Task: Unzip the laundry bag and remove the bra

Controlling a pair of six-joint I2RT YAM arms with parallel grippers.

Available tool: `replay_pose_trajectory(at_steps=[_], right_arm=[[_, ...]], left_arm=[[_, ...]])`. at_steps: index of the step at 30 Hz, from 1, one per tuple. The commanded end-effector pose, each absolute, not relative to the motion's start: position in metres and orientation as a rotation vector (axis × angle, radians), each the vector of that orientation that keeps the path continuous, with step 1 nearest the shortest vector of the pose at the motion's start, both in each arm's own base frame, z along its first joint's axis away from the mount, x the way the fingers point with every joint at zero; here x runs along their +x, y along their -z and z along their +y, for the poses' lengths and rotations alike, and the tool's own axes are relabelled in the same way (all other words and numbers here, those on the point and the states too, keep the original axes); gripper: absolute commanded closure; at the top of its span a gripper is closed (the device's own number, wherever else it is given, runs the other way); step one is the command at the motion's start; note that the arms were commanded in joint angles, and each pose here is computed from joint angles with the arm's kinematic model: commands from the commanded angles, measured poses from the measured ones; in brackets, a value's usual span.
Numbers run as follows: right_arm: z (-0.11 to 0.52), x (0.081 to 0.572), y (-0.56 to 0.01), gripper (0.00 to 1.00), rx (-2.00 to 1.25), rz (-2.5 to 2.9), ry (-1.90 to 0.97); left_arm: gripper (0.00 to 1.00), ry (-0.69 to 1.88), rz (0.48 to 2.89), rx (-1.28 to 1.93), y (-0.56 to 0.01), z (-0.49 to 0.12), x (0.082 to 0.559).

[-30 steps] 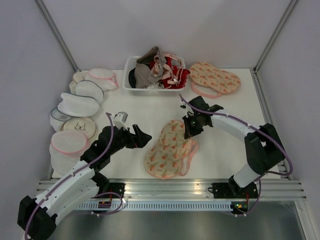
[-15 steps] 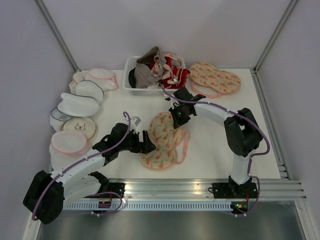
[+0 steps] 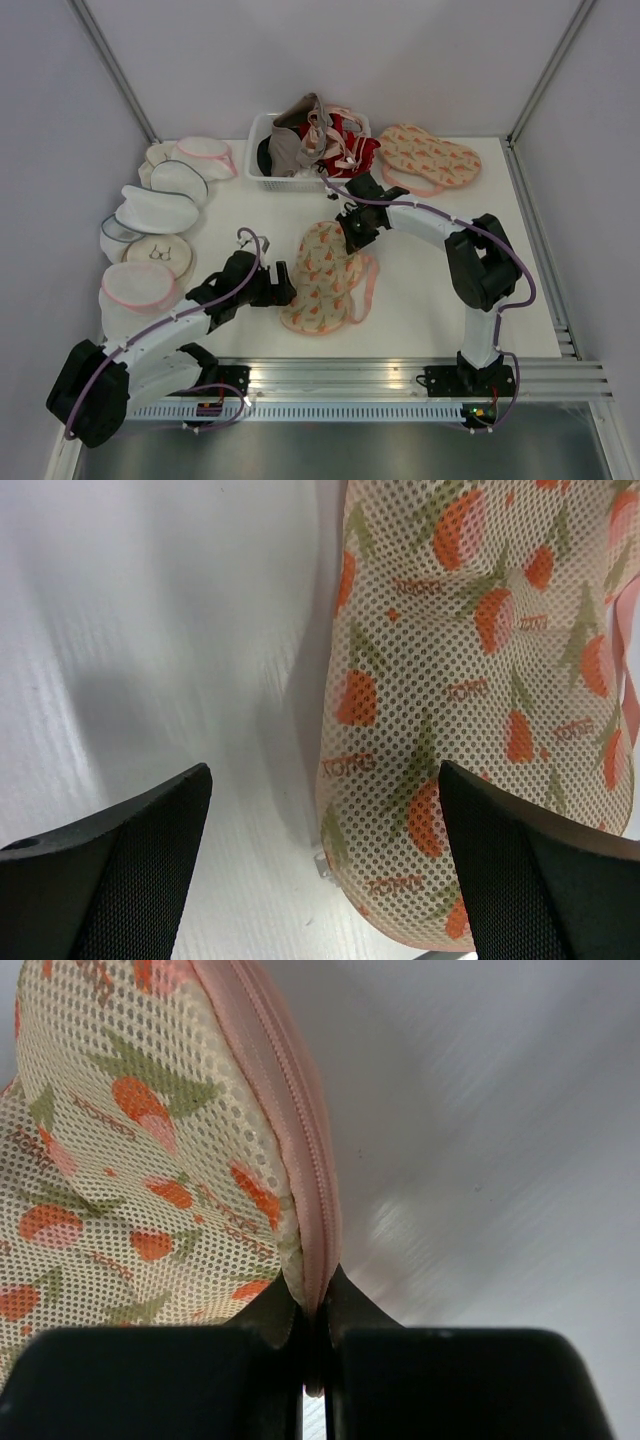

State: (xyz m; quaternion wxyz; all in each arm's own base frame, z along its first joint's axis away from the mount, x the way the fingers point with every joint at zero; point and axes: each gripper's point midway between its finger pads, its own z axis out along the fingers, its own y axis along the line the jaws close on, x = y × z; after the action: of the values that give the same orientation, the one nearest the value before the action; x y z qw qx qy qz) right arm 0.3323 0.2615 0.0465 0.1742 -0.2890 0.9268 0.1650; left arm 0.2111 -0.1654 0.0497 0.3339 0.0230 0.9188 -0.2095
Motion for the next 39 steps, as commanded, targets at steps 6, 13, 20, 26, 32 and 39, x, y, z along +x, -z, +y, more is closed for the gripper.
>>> replay_pose_trajectory(at_steps=[6,13,20,26,32,39], right_arm=[[0.265,0.338,-0.047,0.99,-0.899,2.567,-0.47],[0.273,0.342,-0.048,1.0,-0.884,2.548,-0.514],[0.277,0.348,-0.05,1.0,-0.855,2.54,-0.522],[0.224,0.386,-0.082,0.53,-0.471,2.506,-0.069],[0.15,0.377,-0.128,0.37,-0.14,2.429,0.368],[0.216,0.313,-0.147,0.38,-0.375,2.336,-0.124]], left_arm=[[0.14,0.994,2.245,0.229,-0.083,-0.232,0.211],[0.51,1.216,2.142,0.387,-0.102,-0.254,0.19],[0.98,1.366,2.116,0.419,-0.109,-0.264,0.175],[0.98,1.304,2.145,0.205,-0.105,-0.255,0.189],[0.98,1.08,2.092,-0.191,-0.102,-0.218,0.222],[0.98,0.92,1.952,-0.566,-0.112,-0.189,0.248]])
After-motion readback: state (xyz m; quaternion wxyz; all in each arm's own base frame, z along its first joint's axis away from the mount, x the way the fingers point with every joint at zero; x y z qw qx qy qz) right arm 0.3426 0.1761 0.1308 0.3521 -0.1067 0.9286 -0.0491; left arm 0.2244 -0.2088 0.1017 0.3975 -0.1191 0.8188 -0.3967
